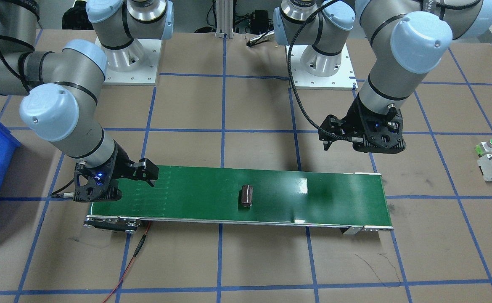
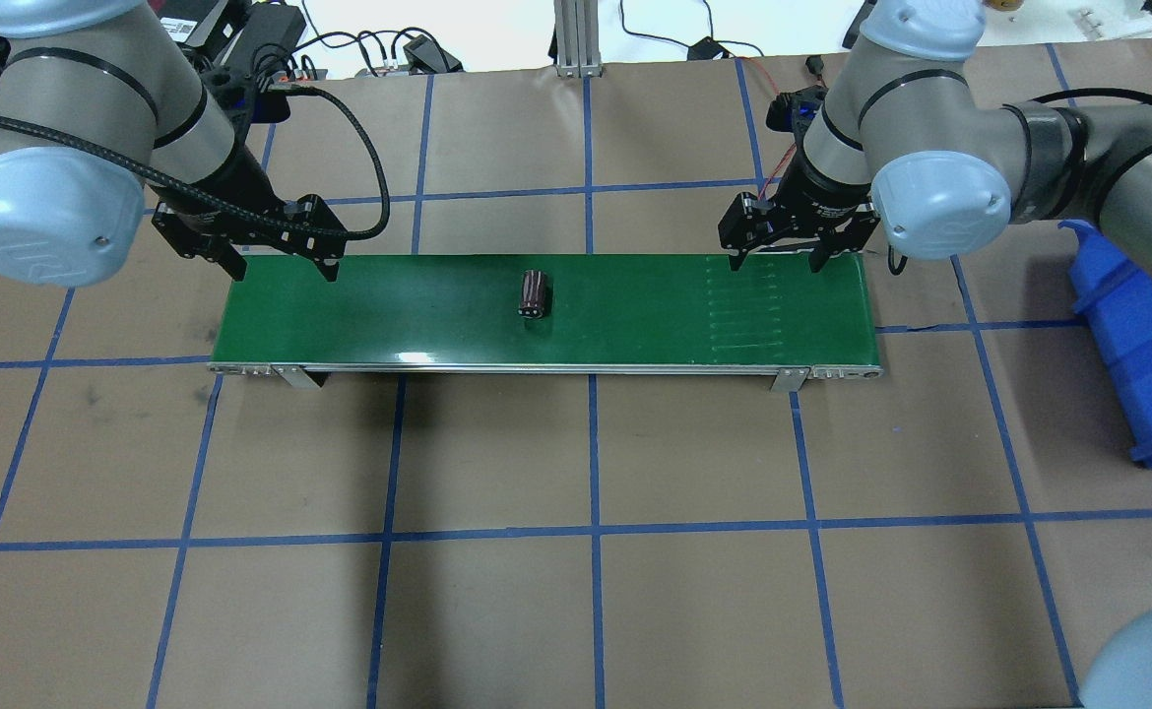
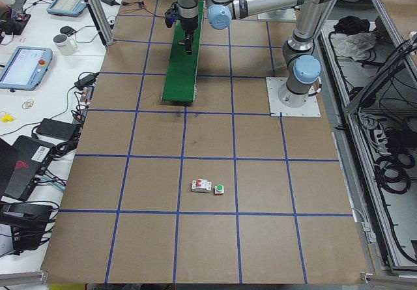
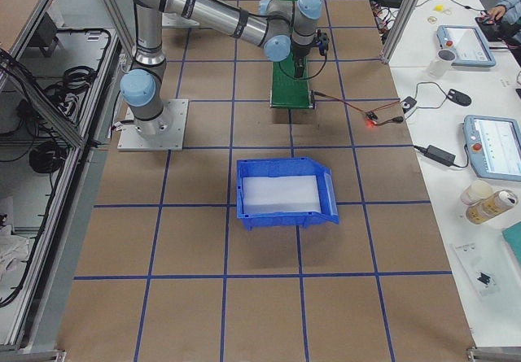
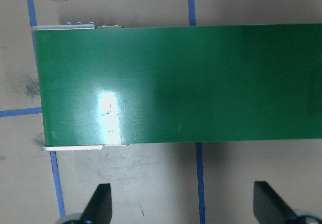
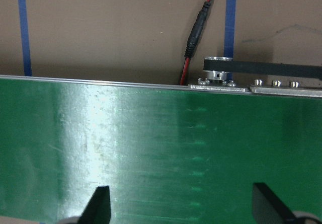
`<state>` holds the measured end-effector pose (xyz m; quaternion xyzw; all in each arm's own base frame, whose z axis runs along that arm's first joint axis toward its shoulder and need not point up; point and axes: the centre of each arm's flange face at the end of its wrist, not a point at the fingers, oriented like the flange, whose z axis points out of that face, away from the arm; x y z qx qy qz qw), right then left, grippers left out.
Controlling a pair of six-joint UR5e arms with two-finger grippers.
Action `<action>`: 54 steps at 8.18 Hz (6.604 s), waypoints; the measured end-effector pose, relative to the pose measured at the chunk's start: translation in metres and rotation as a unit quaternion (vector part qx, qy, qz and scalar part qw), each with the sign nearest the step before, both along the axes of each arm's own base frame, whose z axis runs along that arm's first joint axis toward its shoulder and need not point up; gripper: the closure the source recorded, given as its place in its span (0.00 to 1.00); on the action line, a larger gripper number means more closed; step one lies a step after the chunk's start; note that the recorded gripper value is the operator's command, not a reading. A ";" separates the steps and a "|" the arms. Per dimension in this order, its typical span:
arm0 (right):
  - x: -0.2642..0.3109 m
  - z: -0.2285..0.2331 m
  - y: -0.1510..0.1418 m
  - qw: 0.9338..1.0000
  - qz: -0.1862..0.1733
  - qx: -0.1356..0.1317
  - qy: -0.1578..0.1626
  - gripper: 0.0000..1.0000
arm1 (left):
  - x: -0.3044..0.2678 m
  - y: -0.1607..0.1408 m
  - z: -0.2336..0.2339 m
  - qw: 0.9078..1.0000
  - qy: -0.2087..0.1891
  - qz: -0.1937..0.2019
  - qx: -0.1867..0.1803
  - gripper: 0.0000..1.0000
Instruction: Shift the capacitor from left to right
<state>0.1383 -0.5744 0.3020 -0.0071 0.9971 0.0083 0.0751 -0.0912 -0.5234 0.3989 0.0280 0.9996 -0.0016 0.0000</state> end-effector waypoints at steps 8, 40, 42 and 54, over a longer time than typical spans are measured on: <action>0.001 -0.005 0.001 1.000 -0.009 0.005 -0.001 0.00 | -0.006 -0.002 -0.007 1.000 0.003 -0.003 -0.006 0.00; -0.482 -0.039 0.056 0.989 0.075 0.017 0.128 0.00 | -0.015 -0.012 -0.015 1.000 0.000 0.009 -0.028 0.00; -0.481 -0.023 0.059 0.988 0.071 0.002 0.138 0.00 | -0.015 -0.012 -0.015 1.000 0.000 0.009 -0.028 0.00; -0.049 0.237 0.083 0.992 0.021 -0.060 0.113 0.00 | -0.022 -0.009 -0.013 1.000 -0.003 -0.004 -0.029 0.00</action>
